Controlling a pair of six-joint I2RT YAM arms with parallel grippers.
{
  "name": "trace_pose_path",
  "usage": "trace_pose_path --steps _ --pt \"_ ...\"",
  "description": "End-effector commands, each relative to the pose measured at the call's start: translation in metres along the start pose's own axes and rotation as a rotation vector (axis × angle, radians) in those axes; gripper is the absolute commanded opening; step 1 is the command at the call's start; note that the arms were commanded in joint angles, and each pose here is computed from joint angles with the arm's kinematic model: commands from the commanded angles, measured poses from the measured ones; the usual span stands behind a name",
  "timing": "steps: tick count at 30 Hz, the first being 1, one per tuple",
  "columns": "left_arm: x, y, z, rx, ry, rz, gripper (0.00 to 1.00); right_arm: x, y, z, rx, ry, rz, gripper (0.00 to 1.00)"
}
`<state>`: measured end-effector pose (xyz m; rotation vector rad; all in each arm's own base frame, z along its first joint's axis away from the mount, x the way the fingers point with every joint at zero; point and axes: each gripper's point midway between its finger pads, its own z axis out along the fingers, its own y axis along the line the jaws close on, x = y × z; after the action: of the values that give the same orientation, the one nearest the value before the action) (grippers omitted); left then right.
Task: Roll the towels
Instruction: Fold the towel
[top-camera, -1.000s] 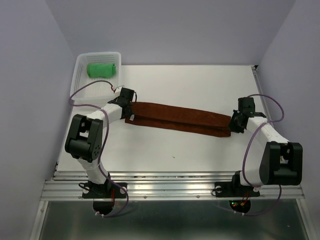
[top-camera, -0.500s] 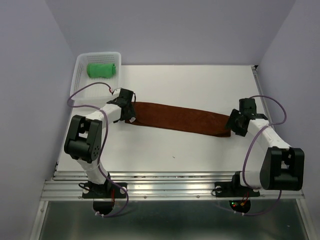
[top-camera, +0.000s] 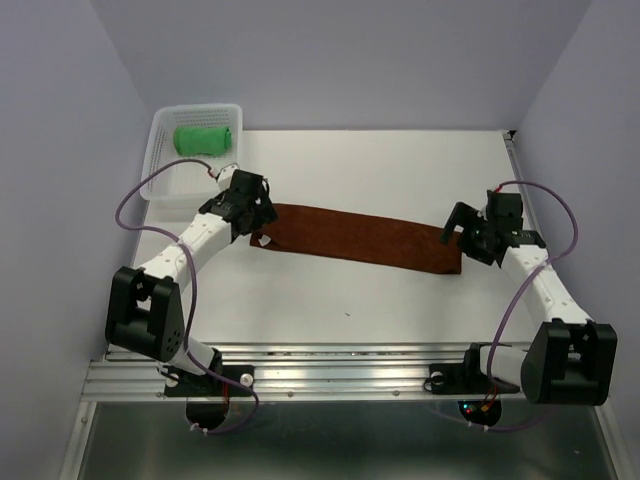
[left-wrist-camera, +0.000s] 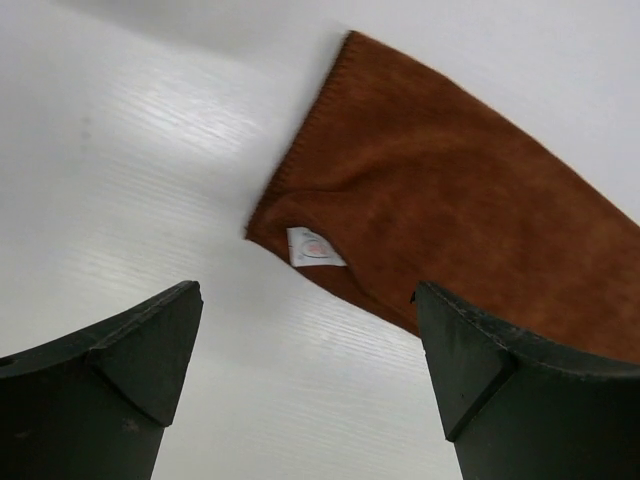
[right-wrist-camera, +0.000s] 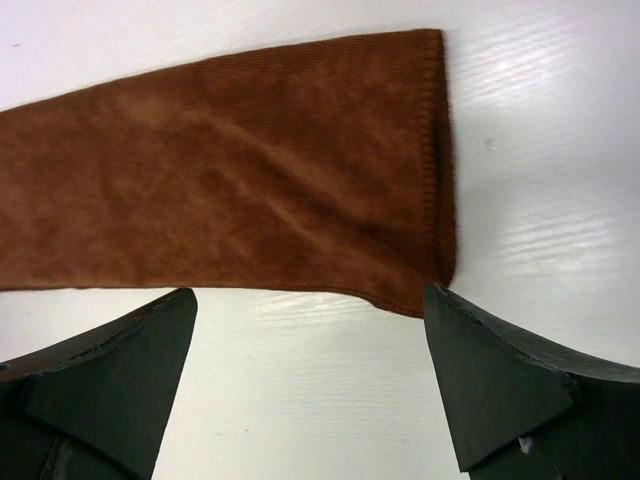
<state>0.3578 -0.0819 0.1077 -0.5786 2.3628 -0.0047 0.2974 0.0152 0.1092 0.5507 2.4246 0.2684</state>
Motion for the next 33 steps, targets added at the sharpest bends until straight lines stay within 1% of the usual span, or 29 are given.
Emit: trace_pose_path --steps 1,3,4,7,9,11,13,15,16,18,20,22,28,30,33 --pt "-0.009 -0.063 -0.024 0.217 -0.020 0.018 0.99 -0.018 0.047 -0.001 -0.258 -0.034 -0.007 1.00" --pt "-0.007 -0.082 -0.024 0.260 -0.007 0.044 0.99 -0.012 0.050 0.009 -0.285 0.001 -0.005 1.00" --pt "0.003 -0.088 -0.015 0.257 0.023 0.060 0.99 -0.010 0.054 0.012 -0.294 0.013 -0.012 1.00" --pt "0.009 -0.096 0.005 0.237 0.049 0.077 0.99 -0.002 0.055 0.027 -0.292 0.054 -0.038 1.00" --pt "0.006 -0.101 0.013 0.230 0.045 0.085 0.99 0.000 0.053 0.035 -0.282 0.067 -0.040 1.00" --pt "0.012 -0.099 0.028 0.206 0.066 0.095 0.99 0.009 0.047 0.048 -0.247 0.103 -0.040 1.00" --pt "0.023 -0.092 0.043 0.170 0.097 0.105 0.99 0.018 0.035 0.059 -0.192 0.132 -0.026 1.00" --pt "0.025 -0.078 0.055 0.130 0.114 0.094 0.99 0.023 0.022 0.065 -0.128 0.139 -0.016 1.00" --pt "0.035 -0.067 0.061 0.109 0.143 0.088 0.99 0.030 0.012 0.068 -0.080 0.151 -0.005 1.00" --pt "0.041 -0.046 0.072 0.084 0.169 0.060 0.99 0.033 0.000 0.071 -0.012 0.148 0.017 1.00" --pt "0.045 -0.037 0.074 0.101 0.190 0.043 0.99 0.035 -0.017 0.072 0.076 0.132 0.033 1.00" --pt "0.051 -0.025 0.078 0.094 0.197 0.033 0.99 0.035 -0.026 0.072 0.128 0.115 0.056 1.00" --pt "0.071 -0.009 0.082 0.095 0.259 0.054 0.99 0.030 -0.036 0.072 0.177 0.086 0.068 1.00" --pt "0.073 -0.006 0.080 0.092 0.263 0.050 0.99 0.027 -0.035 0.072 0.173 0.084 0.052 1.00" --pt "0.062 -0.010 0.069 0.115 0.240 0.042 0.99 0.021 -0.026 0.071 0.126 0.083 0.022 1.00"
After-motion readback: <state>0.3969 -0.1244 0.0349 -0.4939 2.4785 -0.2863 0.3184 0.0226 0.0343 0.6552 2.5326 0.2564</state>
